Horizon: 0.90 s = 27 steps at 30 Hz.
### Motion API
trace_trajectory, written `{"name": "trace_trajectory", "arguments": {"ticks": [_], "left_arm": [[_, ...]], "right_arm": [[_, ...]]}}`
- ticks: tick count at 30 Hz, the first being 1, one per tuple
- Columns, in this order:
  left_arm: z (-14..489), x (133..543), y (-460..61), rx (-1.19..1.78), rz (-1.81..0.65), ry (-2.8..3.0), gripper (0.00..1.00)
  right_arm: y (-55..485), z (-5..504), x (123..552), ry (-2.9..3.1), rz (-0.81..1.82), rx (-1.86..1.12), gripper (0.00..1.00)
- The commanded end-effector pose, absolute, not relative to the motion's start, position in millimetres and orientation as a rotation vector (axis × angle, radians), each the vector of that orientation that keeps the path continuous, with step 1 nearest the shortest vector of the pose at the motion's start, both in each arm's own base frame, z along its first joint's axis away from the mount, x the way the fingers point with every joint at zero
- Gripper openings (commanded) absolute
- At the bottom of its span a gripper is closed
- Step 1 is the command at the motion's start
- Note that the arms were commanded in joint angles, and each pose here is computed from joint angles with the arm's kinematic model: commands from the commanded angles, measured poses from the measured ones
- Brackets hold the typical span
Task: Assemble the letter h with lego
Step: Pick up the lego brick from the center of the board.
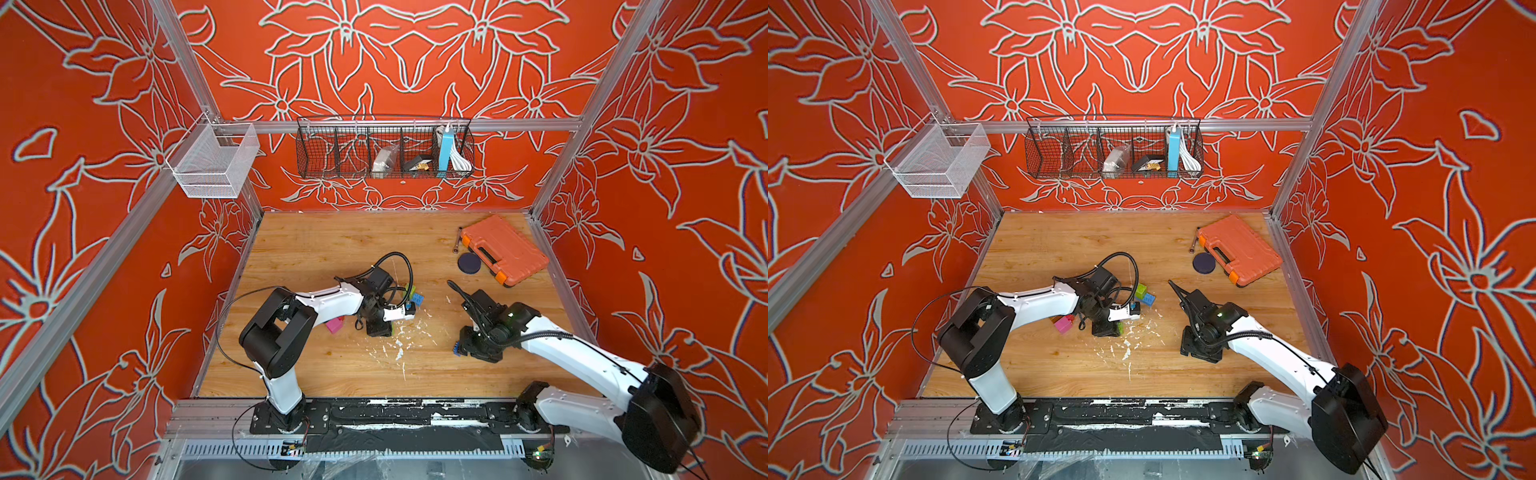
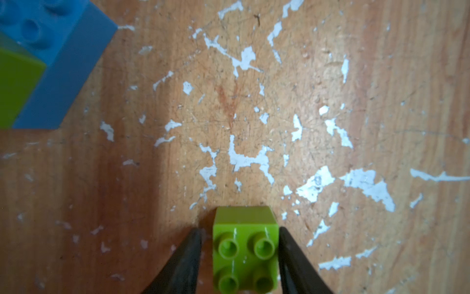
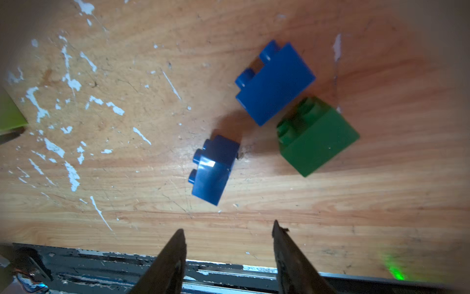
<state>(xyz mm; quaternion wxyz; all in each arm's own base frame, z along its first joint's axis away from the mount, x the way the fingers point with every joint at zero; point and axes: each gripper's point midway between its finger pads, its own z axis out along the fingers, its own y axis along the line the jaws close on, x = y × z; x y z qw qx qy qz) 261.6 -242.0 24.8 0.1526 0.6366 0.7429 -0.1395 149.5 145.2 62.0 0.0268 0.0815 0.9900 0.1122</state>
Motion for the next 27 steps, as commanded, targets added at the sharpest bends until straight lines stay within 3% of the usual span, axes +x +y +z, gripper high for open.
{"name": "trace_trajectory", "arguments": {"ticks": [1, 6, 11, 17, 21, 27], "left_arm": [[37.4, 253.2, -246.0, 1.816, -0.454, 2.103, 0.64], [79.3, 240.4, -249.7, 1.747, -0.593, 2.029, 0.75], [113.6, 220.3, -250.6, 1.699, -0.795, 1.955, 0.77], [133.5, 211.5, -257.5, 1.653, -0.921, 1.892, 0.78], [145.6, 205.8, -261.2, 1.647, -0.99, 1.841, 0.78], [151.2, 199.9, -267.4, 1.622, -1.074, 1.761, 0.78]], "right_arm": [[155.6, 57.2, 162.7, 3.026, 0.395, 0.345, 0.54], [161.6, 46.8, 175.7, 3.022, 0.365, 0.347, 0.41], [158.2, 35.8, 177.7, 3.043, 0.297, 0.306, 0.3], [172.6, 38.2, 178.5, 3.058, 0.395, 0.225, 0.19], [200.8, 62.2, 180.9, 3.009, 0.646, 0.122, 0.14], [266.9, 112.1, 178.2, 2.843, 1.275, 0.036, 0.13]]}}
